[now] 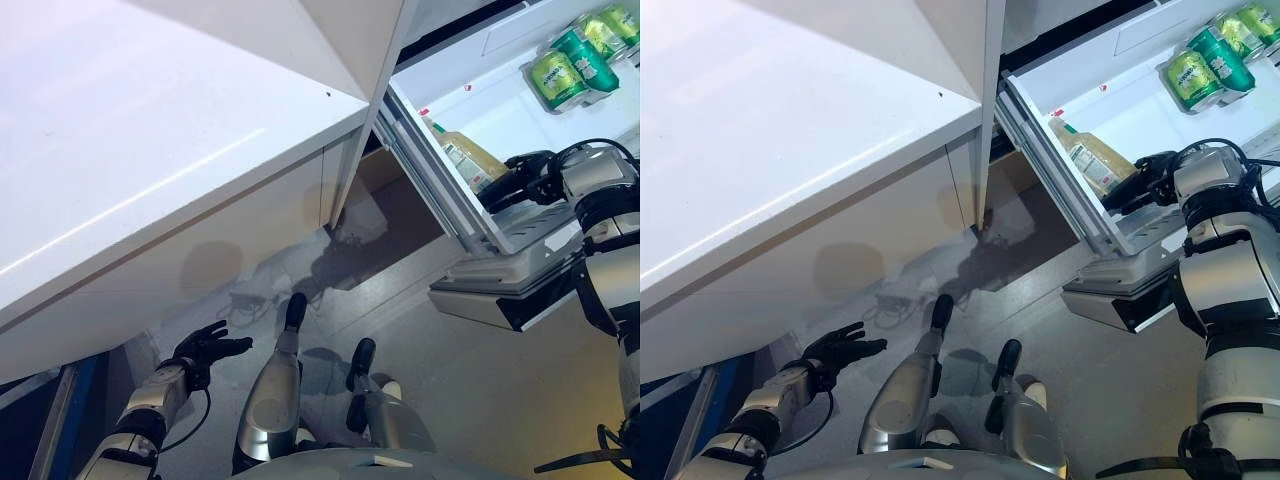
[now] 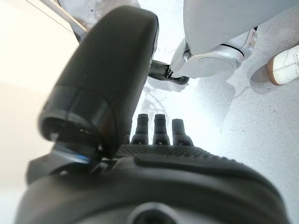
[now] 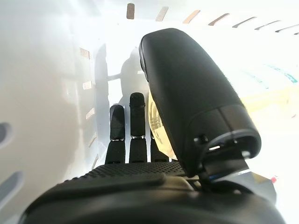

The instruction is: Put drinks into fridge and close the fridge

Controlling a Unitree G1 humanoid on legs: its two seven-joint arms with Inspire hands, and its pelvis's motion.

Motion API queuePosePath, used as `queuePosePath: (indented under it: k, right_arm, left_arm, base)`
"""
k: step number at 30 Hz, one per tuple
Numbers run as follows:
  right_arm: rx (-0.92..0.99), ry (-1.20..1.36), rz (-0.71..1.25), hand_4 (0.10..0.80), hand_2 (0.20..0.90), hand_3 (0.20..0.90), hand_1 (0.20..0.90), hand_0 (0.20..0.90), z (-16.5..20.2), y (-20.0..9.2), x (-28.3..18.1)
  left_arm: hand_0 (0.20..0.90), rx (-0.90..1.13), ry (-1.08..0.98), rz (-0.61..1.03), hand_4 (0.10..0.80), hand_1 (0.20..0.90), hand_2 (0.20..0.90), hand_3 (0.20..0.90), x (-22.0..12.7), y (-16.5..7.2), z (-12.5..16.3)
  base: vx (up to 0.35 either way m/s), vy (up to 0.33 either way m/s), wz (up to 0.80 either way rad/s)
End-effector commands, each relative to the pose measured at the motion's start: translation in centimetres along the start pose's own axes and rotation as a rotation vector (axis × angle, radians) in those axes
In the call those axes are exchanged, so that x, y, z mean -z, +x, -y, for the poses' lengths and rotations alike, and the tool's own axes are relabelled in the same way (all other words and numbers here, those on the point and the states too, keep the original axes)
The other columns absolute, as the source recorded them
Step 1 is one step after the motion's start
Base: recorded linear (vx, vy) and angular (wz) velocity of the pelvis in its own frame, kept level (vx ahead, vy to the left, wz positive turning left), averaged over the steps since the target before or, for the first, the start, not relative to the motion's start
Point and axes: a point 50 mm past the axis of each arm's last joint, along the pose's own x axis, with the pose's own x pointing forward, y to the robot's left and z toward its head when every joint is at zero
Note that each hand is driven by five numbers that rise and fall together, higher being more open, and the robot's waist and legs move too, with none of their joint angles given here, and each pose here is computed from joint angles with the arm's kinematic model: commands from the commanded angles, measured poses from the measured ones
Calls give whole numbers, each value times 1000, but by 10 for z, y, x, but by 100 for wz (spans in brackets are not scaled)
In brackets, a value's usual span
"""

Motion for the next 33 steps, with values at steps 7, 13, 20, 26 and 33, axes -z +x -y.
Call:
queuePosePath:
  k: [7, 13, 20, 26, 33]
  right_arm:
    - [203, 0, 43, 800, 900, 900, 900, 900, 35, -19, -9]
    - [214, 35, 104, 800, 900, 900, 900, 900, 50, -30, -6]
    - [268, 17, 289, 800, 900, 900, 900, 900, 64, -48, -16]
    - [439, 26, 599, 800, 900, 900, 900, 900, 73, -86, -43]
    - [577, 59, 904, 800, 900, 900, 900, 900, 56, -124, -45]
  left_arm:
    - [900, -47, 67, -90, 800, 900, 900, 900, 19, -4, -17]
    - [900, -64, 84, -137, 800, 900, 900, 900, 33, -8, -26]
    - [900, -77, 93, -186, 800, 900, 900, 900, 53, -14, -35]
    - [900, -93, 77, -250, 800, 900, 900, 900, 75, -20, -36]
    - [900, -73, 43, -330, 800, 900, 900, 900, 103, -25, -25]
  base:
    - [0, 0, 0]
    - [6, 2, -1]
    - [52, -3, -7]
    - [54, 6, -16]
    - [69, 50, -21]
